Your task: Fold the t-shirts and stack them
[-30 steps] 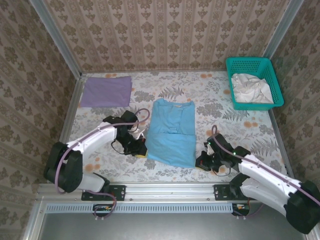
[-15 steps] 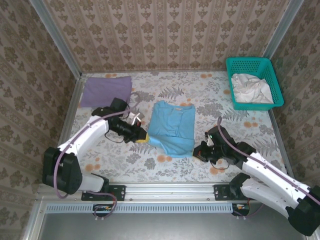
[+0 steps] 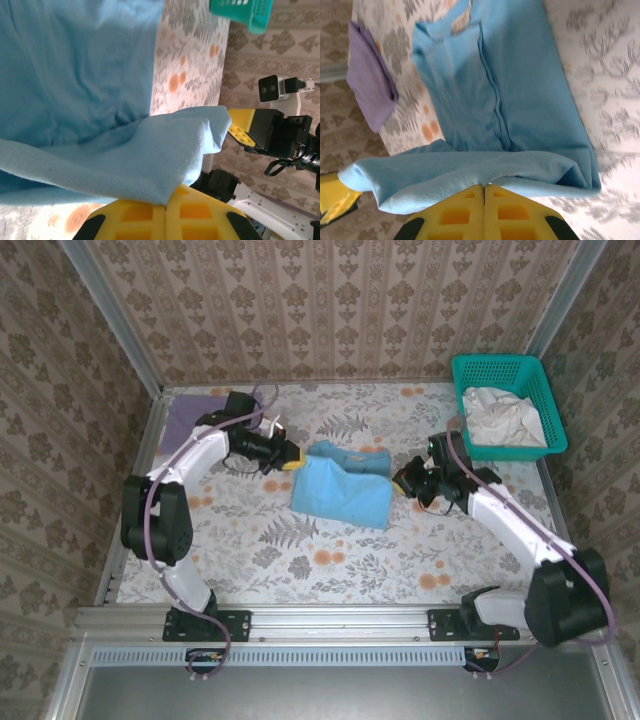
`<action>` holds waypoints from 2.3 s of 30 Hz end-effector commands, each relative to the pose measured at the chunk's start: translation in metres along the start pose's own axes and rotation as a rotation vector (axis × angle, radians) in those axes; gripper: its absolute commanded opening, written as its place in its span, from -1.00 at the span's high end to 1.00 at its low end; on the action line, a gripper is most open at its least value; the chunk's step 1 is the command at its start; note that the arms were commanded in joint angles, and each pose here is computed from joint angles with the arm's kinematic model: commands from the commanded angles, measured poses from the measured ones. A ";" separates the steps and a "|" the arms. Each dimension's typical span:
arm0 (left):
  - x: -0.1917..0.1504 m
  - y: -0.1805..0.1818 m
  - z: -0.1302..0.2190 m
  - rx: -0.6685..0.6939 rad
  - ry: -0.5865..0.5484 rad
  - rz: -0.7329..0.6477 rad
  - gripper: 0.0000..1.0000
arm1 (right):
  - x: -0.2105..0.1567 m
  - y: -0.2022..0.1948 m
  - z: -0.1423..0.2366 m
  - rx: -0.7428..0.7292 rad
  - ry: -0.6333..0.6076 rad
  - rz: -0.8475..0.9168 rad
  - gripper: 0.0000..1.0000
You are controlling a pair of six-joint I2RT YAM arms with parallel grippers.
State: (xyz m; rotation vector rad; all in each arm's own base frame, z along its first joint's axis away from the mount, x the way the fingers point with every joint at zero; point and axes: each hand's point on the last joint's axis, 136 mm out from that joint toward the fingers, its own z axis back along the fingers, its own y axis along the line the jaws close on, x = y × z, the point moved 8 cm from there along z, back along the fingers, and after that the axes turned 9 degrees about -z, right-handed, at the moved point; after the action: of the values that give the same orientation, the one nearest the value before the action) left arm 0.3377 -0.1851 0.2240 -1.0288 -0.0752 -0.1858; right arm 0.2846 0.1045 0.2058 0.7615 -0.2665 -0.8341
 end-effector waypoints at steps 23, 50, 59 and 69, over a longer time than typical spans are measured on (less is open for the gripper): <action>0.088 -0.011 -0.017 0.297 -0.196 -0.180 0.02 | 0.084 0.044 -0.037 -0.083 0.034 0.087 -0.09; -0.102 0.083 -0.076 0.475 0.299 -0.133 0.24 | -0.056 -0.103 -0.130 -0.331 0.338 0.274 0.44; -0.096 0.028 -0.023 0.433 0.190 -0.120 -0.03 | -0.076 -0.043 -0.085 -0.078 0.362 0.360 0.13; 0.027 0.000 -0.059 0.272 0.066 -0.225 0.24 | 0.004 -0.005 -0.103 -0.028 0.206 0.123 0.51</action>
State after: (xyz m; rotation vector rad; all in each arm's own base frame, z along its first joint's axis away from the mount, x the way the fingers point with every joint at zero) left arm 0.3523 -0.2214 0.2164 -0.6943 -0.2175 -0.3817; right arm 0.3182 0.1592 0.1405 0.8388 -0.1471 -0.5533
